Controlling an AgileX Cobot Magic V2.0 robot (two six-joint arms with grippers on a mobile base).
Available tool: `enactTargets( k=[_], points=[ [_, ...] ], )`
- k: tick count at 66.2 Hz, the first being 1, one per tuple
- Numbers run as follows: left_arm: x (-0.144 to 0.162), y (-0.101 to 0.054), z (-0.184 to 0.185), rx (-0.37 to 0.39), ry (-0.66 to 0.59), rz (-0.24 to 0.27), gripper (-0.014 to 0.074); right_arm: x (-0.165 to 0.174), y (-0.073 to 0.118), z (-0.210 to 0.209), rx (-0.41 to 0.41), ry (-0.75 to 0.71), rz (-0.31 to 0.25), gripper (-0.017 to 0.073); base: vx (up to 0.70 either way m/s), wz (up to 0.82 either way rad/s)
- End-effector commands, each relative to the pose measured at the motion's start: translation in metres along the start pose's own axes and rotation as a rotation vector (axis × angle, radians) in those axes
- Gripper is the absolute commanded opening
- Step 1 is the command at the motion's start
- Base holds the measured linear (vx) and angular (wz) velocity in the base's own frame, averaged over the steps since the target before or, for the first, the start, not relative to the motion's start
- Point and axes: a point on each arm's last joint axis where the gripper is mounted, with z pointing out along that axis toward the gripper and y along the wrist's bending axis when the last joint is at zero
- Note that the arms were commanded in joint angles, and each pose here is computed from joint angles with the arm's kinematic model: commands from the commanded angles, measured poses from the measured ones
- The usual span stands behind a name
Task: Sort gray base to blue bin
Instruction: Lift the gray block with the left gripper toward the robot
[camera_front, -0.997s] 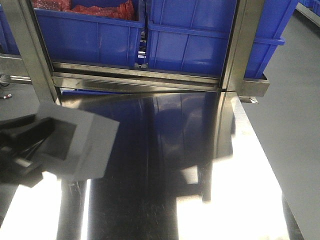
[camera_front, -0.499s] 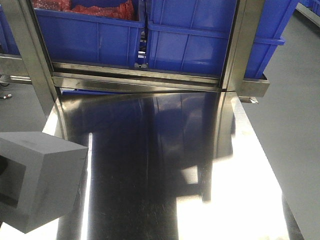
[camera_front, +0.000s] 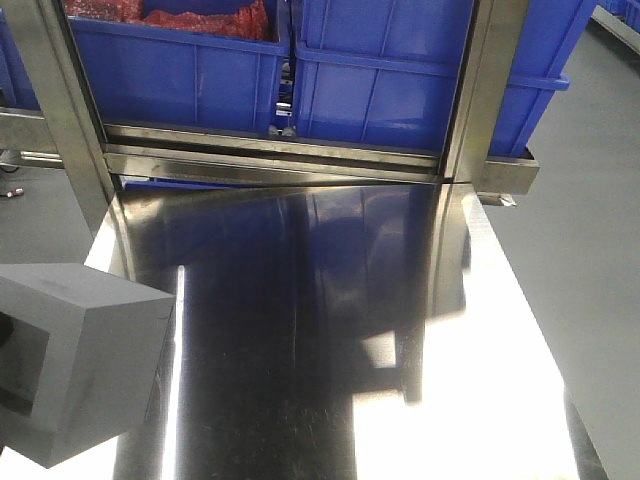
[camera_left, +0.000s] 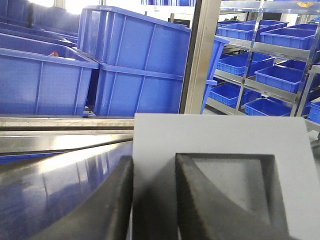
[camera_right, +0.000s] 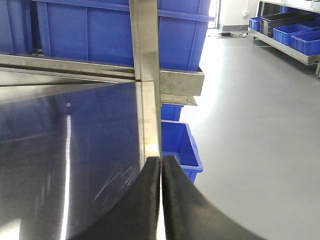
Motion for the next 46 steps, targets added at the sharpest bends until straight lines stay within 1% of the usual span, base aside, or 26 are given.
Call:
enactTargets(
  k=[1,46],
  points=[
    [-0.019,-0.0035,-0.002,0.024,-0.132,-0.012,0.0002,-0.0052,-0.0002,0.0012,0.003,-0.052,-0.016,-0.0005,0.0,0.0],
    [-0.019,-0.0035,-0.002,0.024,-0.132,-0.012,0.0002,-0.0052,-0.0002,0.0012,0.003,-0.052,-0.016,-0.0005,0.0,0.0]
  ],
)
